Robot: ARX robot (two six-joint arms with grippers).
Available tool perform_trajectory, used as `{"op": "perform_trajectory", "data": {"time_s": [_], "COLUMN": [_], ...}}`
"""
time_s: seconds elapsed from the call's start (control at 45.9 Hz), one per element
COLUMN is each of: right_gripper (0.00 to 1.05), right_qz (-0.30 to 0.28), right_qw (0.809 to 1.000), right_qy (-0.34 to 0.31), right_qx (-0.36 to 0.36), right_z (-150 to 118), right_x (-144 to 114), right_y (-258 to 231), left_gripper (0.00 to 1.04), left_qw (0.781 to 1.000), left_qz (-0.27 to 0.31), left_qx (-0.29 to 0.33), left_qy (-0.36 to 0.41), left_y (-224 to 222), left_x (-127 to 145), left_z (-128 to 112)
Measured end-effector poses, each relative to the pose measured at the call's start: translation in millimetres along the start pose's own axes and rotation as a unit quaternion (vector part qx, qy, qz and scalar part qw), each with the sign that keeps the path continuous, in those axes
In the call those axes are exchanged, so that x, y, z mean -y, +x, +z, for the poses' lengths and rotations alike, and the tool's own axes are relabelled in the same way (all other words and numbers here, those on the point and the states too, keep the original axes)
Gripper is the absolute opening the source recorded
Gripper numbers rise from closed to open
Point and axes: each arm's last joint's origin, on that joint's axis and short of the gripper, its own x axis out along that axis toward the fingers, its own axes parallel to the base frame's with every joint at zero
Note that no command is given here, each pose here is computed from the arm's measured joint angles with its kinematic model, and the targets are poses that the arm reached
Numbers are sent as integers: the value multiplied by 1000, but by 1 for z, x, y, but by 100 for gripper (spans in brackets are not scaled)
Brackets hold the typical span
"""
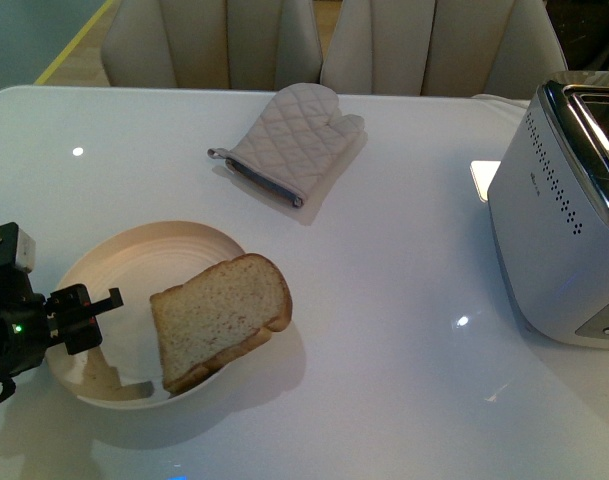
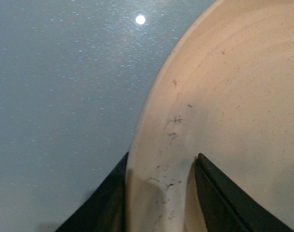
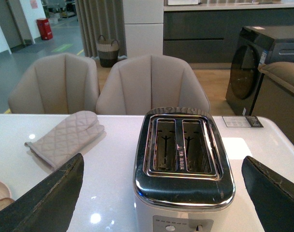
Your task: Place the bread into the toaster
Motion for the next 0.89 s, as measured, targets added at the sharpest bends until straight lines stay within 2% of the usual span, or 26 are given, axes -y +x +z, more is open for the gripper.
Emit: {"op": "perform_trajectory", "data": {"time_s": [0.109, 0.239, 0.566, 0.827, 0.893], "right_gripper": [96, 96, 96, 96, 96], "right_qz": [0, 0, 0, 0, 0], "right_qw": [1000, 1000, 1000, 1000, 1000], "right_qy": [0, 0, 0, 0, 0], "right_qx": [0, 0, 0, 0, 0], "right_z": [0, 0, 0, 0, 0], "right_x": [0, 0, 0, 0, 0], "right_y": [0, 0, 0, 0, 0], "left_gripper": [19, 5, 5, 5, 15], "left_qw": [1000, 999, 994, 992, 992], "left_qz": [-13, -36, -88, -99, -97], "left_qx": [-1, -2, -30, -36, -35], "left_qy": [11, 15, 62, 69, 72], "left_y": [-1, -4, -13, -14, -14], "left_x": [11, 28, 85, 109, 110], "left_z": [-5, -12, -40, -46, -47]}}
